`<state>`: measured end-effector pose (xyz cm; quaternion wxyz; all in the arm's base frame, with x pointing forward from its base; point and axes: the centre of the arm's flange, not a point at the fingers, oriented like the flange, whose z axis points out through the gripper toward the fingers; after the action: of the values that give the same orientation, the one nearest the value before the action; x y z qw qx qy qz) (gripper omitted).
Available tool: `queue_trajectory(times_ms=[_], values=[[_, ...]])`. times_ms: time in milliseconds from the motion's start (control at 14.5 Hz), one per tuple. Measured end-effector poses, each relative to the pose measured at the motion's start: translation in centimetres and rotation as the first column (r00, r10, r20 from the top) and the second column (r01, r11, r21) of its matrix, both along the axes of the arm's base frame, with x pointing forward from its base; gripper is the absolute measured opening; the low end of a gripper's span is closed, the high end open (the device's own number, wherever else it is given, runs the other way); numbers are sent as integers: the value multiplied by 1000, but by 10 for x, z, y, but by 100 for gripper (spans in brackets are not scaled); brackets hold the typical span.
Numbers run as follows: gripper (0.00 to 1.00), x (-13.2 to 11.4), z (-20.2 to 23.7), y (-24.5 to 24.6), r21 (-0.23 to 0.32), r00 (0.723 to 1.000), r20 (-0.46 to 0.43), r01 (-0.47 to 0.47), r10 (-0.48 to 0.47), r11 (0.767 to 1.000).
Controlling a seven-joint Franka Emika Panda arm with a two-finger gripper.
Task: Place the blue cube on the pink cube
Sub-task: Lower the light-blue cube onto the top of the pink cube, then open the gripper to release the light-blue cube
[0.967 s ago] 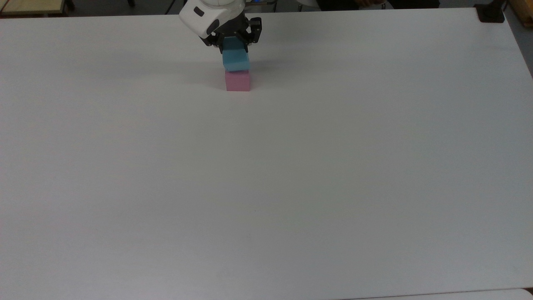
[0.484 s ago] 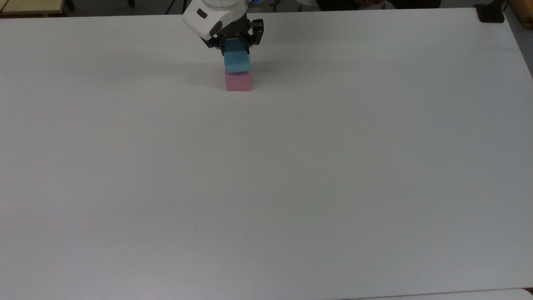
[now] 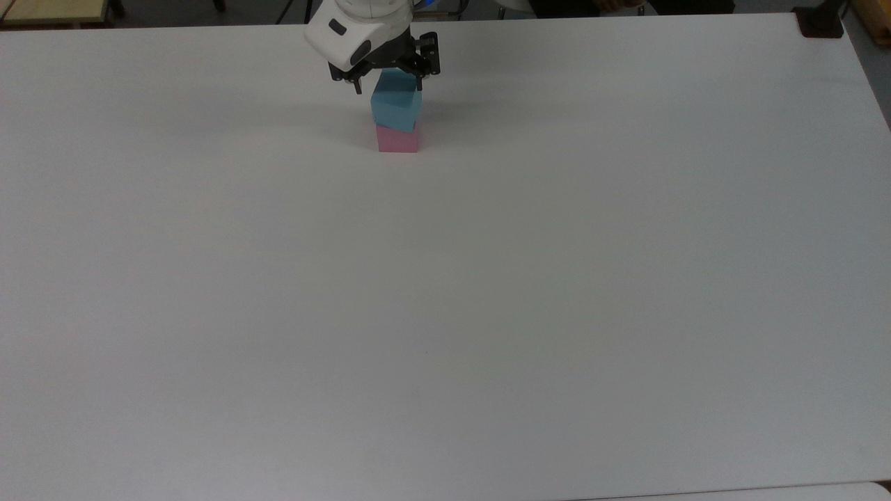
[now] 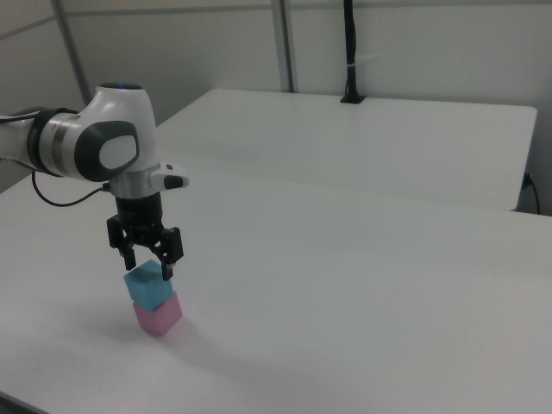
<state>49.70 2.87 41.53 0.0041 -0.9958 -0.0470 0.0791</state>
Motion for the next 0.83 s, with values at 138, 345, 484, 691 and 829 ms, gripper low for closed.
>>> queue_trajectory(times_ms=[138, 345, 484, 691, 829], values=[[93, 0, 0, 0, -2, 1000, 0, 0, 0, 1000], [95, 0, 0, -1, -7, 1000, 1, 5, -5, 1000], [97, 2, 6, -4, -7, 1000, 13, 14, -14, 1000], [100, 12, 39, -21, -5, 998, 49, 50, -50, 999], [100, 19, 79, -38, -3, 994, 73, 84, -83, 996]])
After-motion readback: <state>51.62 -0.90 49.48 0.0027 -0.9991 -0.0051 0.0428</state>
